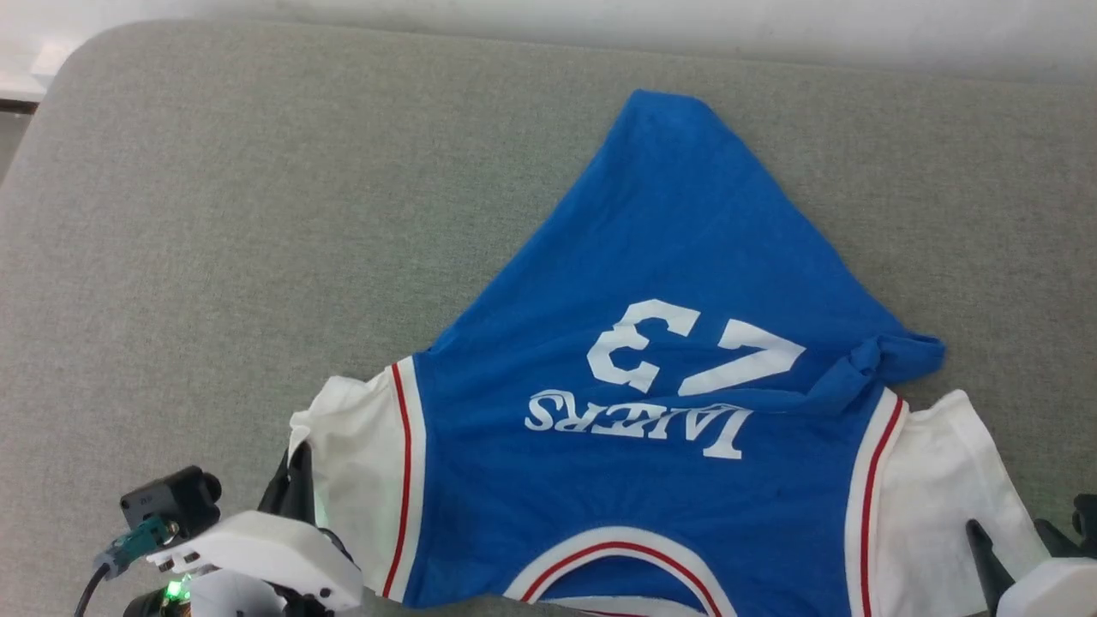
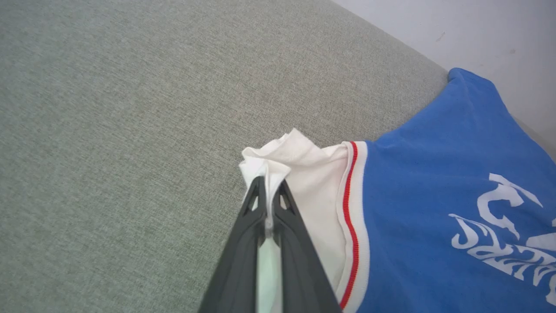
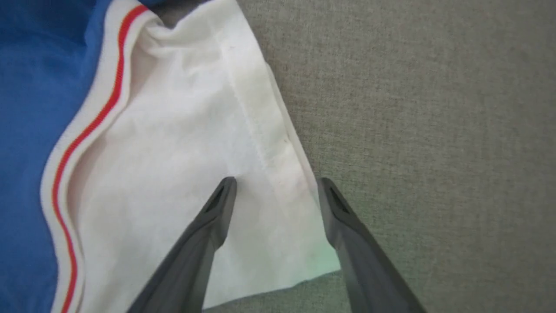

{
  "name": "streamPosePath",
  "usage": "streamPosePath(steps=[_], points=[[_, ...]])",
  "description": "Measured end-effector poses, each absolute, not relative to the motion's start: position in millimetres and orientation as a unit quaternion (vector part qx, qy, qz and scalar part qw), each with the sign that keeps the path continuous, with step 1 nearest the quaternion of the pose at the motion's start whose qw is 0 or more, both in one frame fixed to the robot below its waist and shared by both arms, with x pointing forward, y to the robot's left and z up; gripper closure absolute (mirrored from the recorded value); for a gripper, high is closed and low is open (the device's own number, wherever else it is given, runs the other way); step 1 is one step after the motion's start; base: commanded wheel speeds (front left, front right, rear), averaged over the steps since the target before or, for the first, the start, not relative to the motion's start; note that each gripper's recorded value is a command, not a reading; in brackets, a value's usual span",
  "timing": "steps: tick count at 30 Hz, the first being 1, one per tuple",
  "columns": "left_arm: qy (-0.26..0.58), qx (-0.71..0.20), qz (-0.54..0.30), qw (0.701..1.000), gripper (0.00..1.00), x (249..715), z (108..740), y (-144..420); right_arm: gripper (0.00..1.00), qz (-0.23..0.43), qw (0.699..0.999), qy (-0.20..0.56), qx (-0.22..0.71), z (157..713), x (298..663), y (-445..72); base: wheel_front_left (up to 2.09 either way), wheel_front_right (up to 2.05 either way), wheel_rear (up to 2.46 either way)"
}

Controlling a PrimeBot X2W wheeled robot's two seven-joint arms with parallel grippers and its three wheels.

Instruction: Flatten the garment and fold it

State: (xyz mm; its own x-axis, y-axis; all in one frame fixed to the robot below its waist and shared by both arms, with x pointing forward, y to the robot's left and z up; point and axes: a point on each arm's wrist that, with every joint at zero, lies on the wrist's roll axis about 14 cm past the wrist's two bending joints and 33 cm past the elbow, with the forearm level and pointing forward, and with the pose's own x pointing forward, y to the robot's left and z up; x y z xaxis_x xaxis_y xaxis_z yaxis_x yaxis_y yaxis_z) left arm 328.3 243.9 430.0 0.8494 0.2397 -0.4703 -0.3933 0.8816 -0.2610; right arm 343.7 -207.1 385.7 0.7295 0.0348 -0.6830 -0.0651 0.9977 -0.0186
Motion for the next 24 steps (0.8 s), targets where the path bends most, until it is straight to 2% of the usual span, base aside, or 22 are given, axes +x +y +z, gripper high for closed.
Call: streamPosePath(steps=[10, 11, 13, 19, 24], points=[[0.224, -0.177, 0.159, 0.945, 1.00, 333, 428, 237, 0.00, 0.034, 0.914, 0.402, -0.053, 366, 343, -228, 0.00, 0.00, 0.00], [0.225, -0.178, 0.159, 0.945, 1.00, 333, 428, 237, 0.38, 0.034, 0.911, 0.408, -0.046, 364, 341, -227, 0.00, 0.00, 0.00], [0.226, -0.179, 0.159, 0.944, 1.00, 333, 428, 237, 1.00, 0.036, 0.906, 0.420, -0.022, 361, 339, -223, 0.00, 0.00, 0.00], [0.218, -0.184, 0.157, 0.945, 1.00, 336, 431, 235, 1.00, 0.030, 0.906, 0.421, 0.035, 363, 335, -212, 0.00, 0.00, 0.00], [0.180, -0.213, 0.157, 0.947, 1.00, 341, 448, 232, 1.00, 0.011, 0.942, 0.328, 0.072, 395, 358, -210, 0.00, 0.00, 0.00]])
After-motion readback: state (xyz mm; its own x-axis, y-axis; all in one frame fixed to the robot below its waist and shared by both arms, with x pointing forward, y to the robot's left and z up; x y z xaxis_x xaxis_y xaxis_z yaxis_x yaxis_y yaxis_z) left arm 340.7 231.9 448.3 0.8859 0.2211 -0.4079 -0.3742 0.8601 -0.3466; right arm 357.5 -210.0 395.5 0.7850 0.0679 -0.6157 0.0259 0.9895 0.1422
